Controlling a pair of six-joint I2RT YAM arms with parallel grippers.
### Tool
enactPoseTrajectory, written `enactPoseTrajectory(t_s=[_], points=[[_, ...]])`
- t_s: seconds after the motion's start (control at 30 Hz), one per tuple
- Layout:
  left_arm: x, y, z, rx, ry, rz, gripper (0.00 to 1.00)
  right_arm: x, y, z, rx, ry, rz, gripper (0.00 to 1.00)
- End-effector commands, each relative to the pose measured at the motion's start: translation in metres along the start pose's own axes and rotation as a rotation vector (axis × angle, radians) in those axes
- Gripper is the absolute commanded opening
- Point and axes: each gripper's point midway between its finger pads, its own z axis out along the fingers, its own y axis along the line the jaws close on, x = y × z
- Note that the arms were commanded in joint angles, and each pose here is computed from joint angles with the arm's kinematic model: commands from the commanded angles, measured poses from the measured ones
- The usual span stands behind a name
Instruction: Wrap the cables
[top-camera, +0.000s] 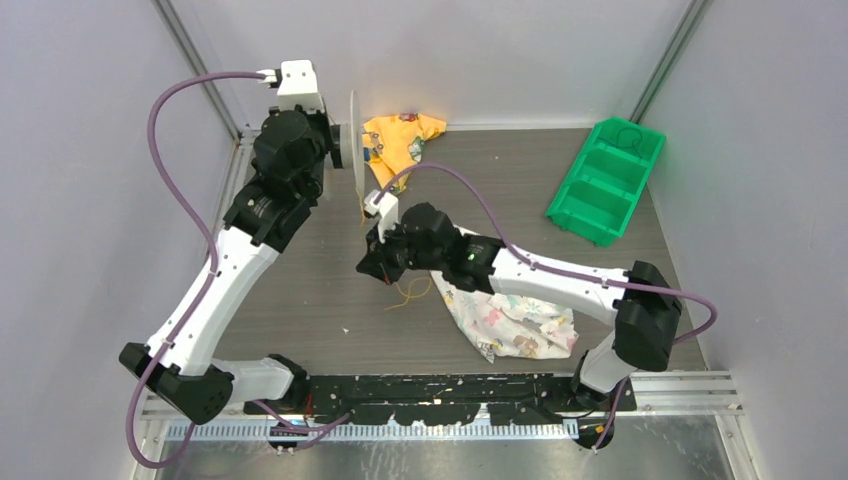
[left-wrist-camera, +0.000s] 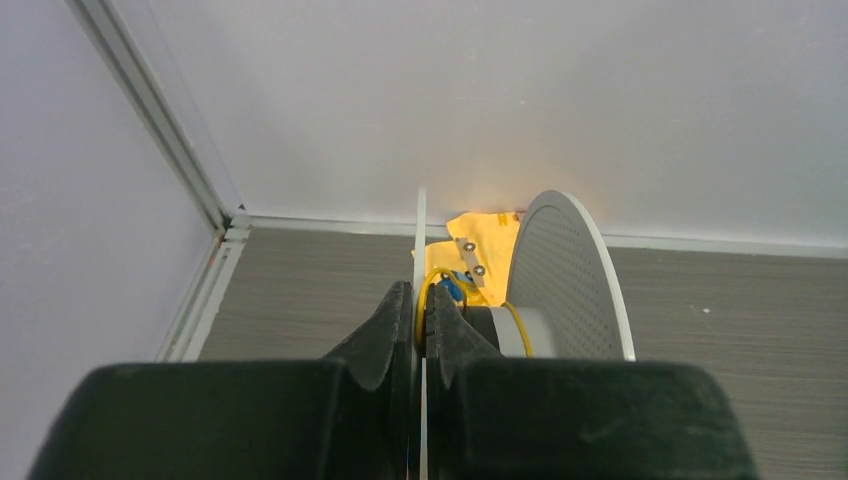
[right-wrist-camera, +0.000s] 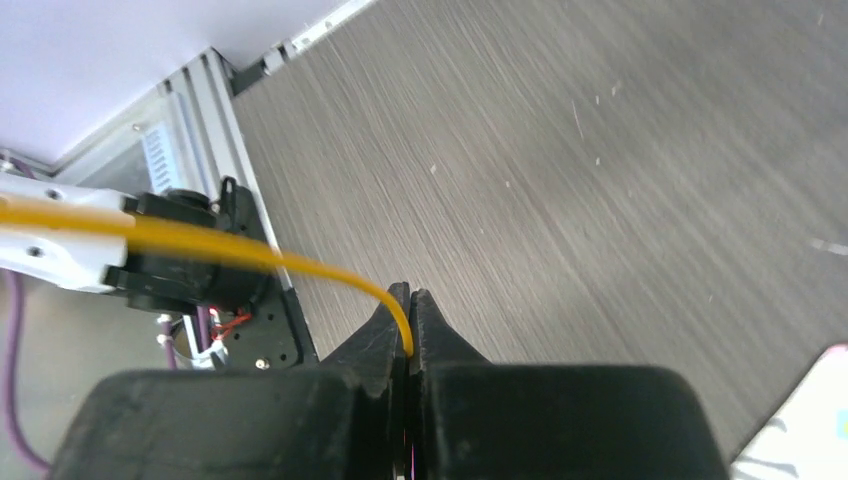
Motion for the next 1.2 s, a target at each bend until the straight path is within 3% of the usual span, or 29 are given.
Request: enactPoseTrajectory(t_s=[0.0, 0.2, 0.5, 0.87, 1.03, 1.17], points=[[-0.03, 0.018, -0.005, -0.089, -0.118, -0.076, 0.0, -0.036, 0.027, -0.026, -0.09, 0.058, -0.121, 0.01], [-0.012, 0.014, 0.001, -0.081, -0.065, 0.004, 0.0, -0.07, 0.057, -0.056, -0.17, 0.023, -0.207, 0.01], [0.011, -0.004, 0.002, 0.022, 0.01, 0.042, 0.0, -0.118, 0.035, -0.09, -0.018, -0.082, -0.444, 0.01], [0.015, -0.021, -0.007, 0.157, 0.035, 0.102, 0.0, -0.133, -0.009, -0.098, -0.038, -0.101, -0.246, 0.01], [0.02, -0.039, -0.018, 0.299, 0.039, 0.147, 0.0, -0.131, -0.02, -0.096, -0.028, -0.092, -0.229, 0.01], [0.017, -0.04, -0.02, 0.309, 0.035, 0.142, 0.0, -0.13, -0.028, -0.092, -0.017, -0.084, -0.212, 0.01]])
